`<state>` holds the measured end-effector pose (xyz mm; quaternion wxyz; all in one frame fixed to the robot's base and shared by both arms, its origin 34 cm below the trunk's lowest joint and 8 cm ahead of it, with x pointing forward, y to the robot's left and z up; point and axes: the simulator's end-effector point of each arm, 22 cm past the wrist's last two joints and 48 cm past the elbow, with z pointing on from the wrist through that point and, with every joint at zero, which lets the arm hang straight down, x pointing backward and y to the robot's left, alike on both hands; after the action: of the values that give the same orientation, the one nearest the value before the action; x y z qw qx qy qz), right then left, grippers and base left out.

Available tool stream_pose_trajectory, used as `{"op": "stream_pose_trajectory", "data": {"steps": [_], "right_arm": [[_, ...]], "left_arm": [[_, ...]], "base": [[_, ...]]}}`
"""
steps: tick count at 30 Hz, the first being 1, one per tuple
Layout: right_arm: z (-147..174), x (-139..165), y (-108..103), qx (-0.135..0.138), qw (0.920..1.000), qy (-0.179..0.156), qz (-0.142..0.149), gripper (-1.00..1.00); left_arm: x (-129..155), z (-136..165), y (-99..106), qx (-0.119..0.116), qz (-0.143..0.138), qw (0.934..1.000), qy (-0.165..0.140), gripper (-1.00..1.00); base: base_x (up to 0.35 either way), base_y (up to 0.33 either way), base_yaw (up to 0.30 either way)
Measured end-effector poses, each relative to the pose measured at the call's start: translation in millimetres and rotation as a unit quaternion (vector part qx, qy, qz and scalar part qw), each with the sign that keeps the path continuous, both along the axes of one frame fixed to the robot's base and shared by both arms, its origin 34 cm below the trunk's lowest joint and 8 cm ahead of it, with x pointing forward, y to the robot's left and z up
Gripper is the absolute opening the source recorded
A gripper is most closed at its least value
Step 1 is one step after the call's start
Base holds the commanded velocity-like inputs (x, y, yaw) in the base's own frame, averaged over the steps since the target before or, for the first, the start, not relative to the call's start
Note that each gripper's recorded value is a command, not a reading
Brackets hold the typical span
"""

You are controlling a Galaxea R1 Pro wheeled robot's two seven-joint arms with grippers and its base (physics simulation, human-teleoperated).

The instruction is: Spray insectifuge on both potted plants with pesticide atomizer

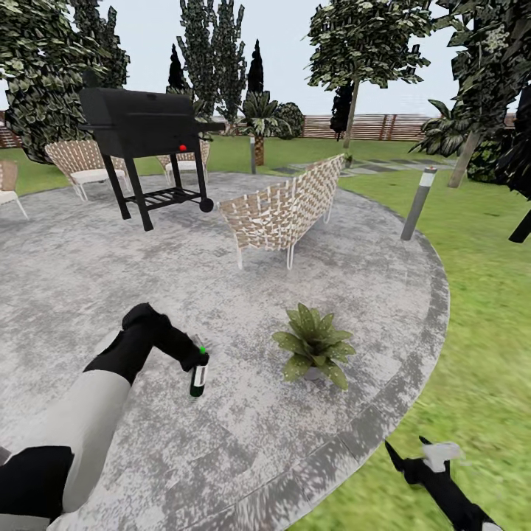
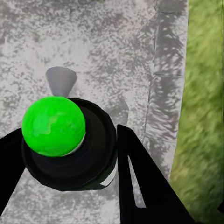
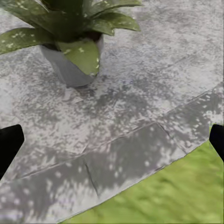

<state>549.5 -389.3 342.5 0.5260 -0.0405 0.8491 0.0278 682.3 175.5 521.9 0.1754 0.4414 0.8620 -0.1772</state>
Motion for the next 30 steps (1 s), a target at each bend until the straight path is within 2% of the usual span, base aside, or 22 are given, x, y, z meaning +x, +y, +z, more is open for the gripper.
{"op": "stream_pose_trajectory", "data": {"steps": [2,4,5,7,9,11,12,13,14,16,17,20,23,24,28,30], "right_arm": [[25,22,29,0.027,0.9976,-0.011,0.062,1.0],[53,38,63,0.067,0.9895,-0.002,0.128,1.0],[71,43,84,0.093,0.982,0.008,0.164,1.0],[103,50,110,0.123,0.9695,0.016,0.211,1.0],[136,59,124,0.127,0.963,0.005,0.238,1.0],[196,70,150,0.132,0.9544,-0.011,0.267,1.0],[211,71,156,0.131,0.9525,-0.017,0.274,1.0],[228,67,180,0.133,0.9449,-0.02,0.298,1.0],[231,63,194,0.133,0.9401,-0.018,0.313,1.0],[230,57,208,0.137,0.9352,-0.004,0.326,1.0],[227,55,210,0.142,0.9344,0.007,0.327,1.0],[227,54,211,0.143,0.9341,0.01,0.327,1.0],[226,53,215,0.144,0.9324,0.012,0.331,1.0],[225,51,219,0.144,0.9305,0.014,0.336,-1.0],[220,41,236,0.144,0.9216,0.025,0.36,-1.0],[220,40,238,0.143,0.9205,0.025,0.363,-1.0]], "left_arm": [[0,0,0,-0.014,-0.015,0.9997,-0.013,-1.0],[-3,-4,-1,-0.02,-0.023,0.9994,-0.016,-1.0],[-5,-7,-1,-0.021,-0.026,0.9993,-0.015,-1.0],[-9,-11,-1,-0.022,-0.027,0.9993,-0.013,-1.0],[-11,-12,-1,-0.023,-0.027,0.9993,-0.01,-1.0],[-13,-14,0,-0.025,-0.028,0.9993,-0.005,-1.0],[-14,-14,0,-0.025,-0.028,0.9993,-0.005,-1.0],[-15,-14,-3,-0.027,-0.032,0.9991,-0.003,-1.0],[-16,-14,-5,-0.028,-0.035,0.999,-0.002,-1.0],[-21,-16,-14,-0.033,-0.043,0.9985,0.003,-1.0],[-24,-15,-27,-0.042,-0.052,0.9978,0.005,-1.0],[-27,-13,-43,-0.052,-0.069,0.9963,0.002,-1.0],[-37,-13,-65,-0.067,-0.101,0.9926,0.0,-1.0],[-38,-13,-69,-0.07,-0.107,0.9918,-0.001,-1.0],[-42,-13,-76,-0.074,-0.121,0.9899,-0.002,-1.0],[-47,-13,-79,-0.072,-0.144,0.987,-0.003,-1.0]], "base": [[0.0,0.0,0.0],[0.0,0.0,0.0],[0.0,0.0,0.0],[0.0,0.0,0.0],[0.0,0.0,0.0],[0.0,0.0,0.0],[0.0,0.0,0.0],[0.0,0.0,0.0],[0.0,0.0,0.0],[0.0,0.0,0.0],[0.0,0.0,0.0],[0.0,0.0,0.0],[0.0,0.0,0.0],[0.0,0.0,0.0],[0.0,0.0,0.0],[0.0,0.0,0.0]]}}
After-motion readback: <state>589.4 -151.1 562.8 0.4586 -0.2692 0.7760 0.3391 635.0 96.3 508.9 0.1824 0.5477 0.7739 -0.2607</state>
